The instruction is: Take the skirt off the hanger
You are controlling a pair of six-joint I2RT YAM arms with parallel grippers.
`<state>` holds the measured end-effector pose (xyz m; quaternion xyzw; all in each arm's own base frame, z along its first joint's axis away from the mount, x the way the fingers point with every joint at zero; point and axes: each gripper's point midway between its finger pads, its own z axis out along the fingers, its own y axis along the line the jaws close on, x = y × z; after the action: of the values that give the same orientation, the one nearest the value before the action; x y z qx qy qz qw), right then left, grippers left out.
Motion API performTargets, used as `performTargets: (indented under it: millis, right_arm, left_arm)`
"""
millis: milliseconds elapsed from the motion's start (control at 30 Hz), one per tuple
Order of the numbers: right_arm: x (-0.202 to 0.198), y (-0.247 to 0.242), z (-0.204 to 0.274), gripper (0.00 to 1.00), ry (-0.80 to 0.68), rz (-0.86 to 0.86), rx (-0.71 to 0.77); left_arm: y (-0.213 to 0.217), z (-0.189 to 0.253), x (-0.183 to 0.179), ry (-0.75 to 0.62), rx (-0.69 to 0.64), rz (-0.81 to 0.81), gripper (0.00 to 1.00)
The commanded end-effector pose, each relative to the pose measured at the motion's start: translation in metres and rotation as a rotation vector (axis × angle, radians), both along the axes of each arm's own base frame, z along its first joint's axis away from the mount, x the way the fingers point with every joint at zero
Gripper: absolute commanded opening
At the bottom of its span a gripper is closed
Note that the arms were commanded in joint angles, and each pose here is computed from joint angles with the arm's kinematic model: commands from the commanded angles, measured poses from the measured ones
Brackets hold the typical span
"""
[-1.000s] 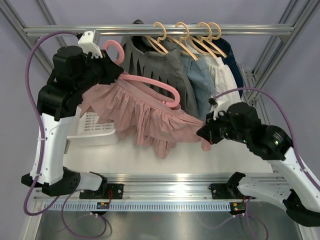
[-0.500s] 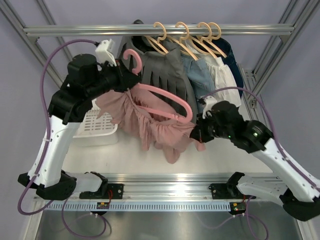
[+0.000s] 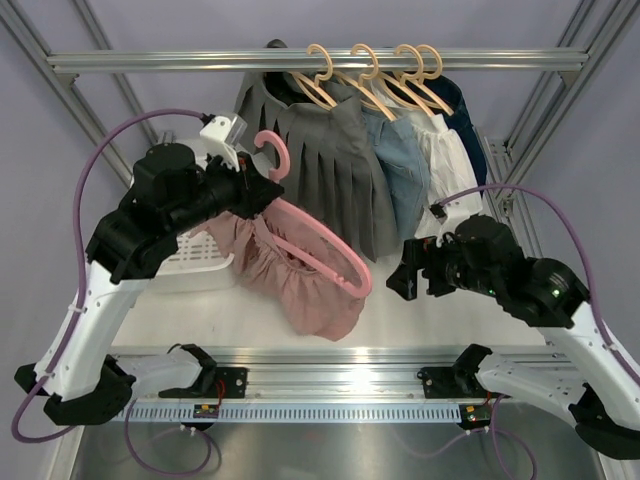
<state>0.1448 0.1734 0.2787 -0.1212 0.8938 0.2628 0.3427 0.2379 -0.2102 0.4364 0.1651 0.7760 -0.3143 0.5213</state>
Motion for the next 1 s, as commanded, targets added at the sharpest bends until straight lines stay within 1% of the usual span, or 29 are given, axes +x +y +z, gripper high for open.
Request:
performTargets:
  millis: [0,33,67,133,200,233,267,300,333,433,567,733,867,967]
  right_arm:
    - [-0.004,-0.012,0.059,1.00,-0.116,-0.022,0.083]
    - [-0.008,-0.003,0.071,1.00,-0.119,0.031,0.113]
    - [-0.012,0.002,0.095,0.99,-0.157,0.071,0.162]
    - [-0.014,0.014,0.120,0.99,-0.189,0.143,0.200]
    - [-0.011,0.017,0.130,0.99,-0.206,0.160,0.199]
    - [-0.006,0.024,0.129,1.00,-0.189,0.166,0.187]
    - [-0.006,0.026,0.139,0.99,-0.202,0.173,0.201]
    - [-0.005,0.031,0.139,0.99,-0.191,0.193,0.203]
    - [-0.008,0.045,0.136,0.99,-0.150,0.254,0.215]
    - [-0.006,0.063,0.135,0.95,-0.125,0.302,0.249]
    - [-0.003,0.073,0.116,0.92,-0.085,0.334,0.235]
    - [-0.007,0.079,0.110,0.88,-0.063,0.375,0.246]
    - [-0.010,0.086,0.098,0.82,-0.029,0.399,0.220]
    - [-0.010,0.090,0.090,0.65,-0.018,0.401,0.201]
  left_arm:
    - [0.001,0.008,-0.004,-0.093,0.019,0.000,0.00]
    - [-0.003,0.001,-0.006,-0.089,0.040,-0.008,0.00]
    - [-0.005,-0.003,-0.005,-0.085,0.052,-0.006,0.00]
    - [-0.011,-0.011,-0.007,-0.081,0.091,-0.010,0.00]
    - [-0.019,-0.017,-0.012,-0.081,0.122,-0.020,0.00]
    - [-0.019,-0.021,-0.010,-0.078,0.148,-0.002,0.00]
    - [-0.021,-0.022,-0.011,-0.079,0.156,-0.003,0.00]
    - [-0.025,-0.023,-0.014,-0.080,0.162,-0.013,0.00]
    - [-0.025,-0.025,-0.013,-0.078,0.176,-0.005,0.00]
    - [-0.030,-0.027,-0.015,-0.079,0.197,-0.002,0.00]
    - [-0.040,-0.025,-0.019,-0.079,0.195,-0.022,0.00]
    - [-0.054,-0.030,-0.020,-0.072,0.222,-0.035,0.00]
    - [-0.064,-0.029,-0.020,-0.069,0.208,-0.043,0.00]
    - [-0.073,-0.030,-0.021,-0.065,0.218,-0.055,0.00]
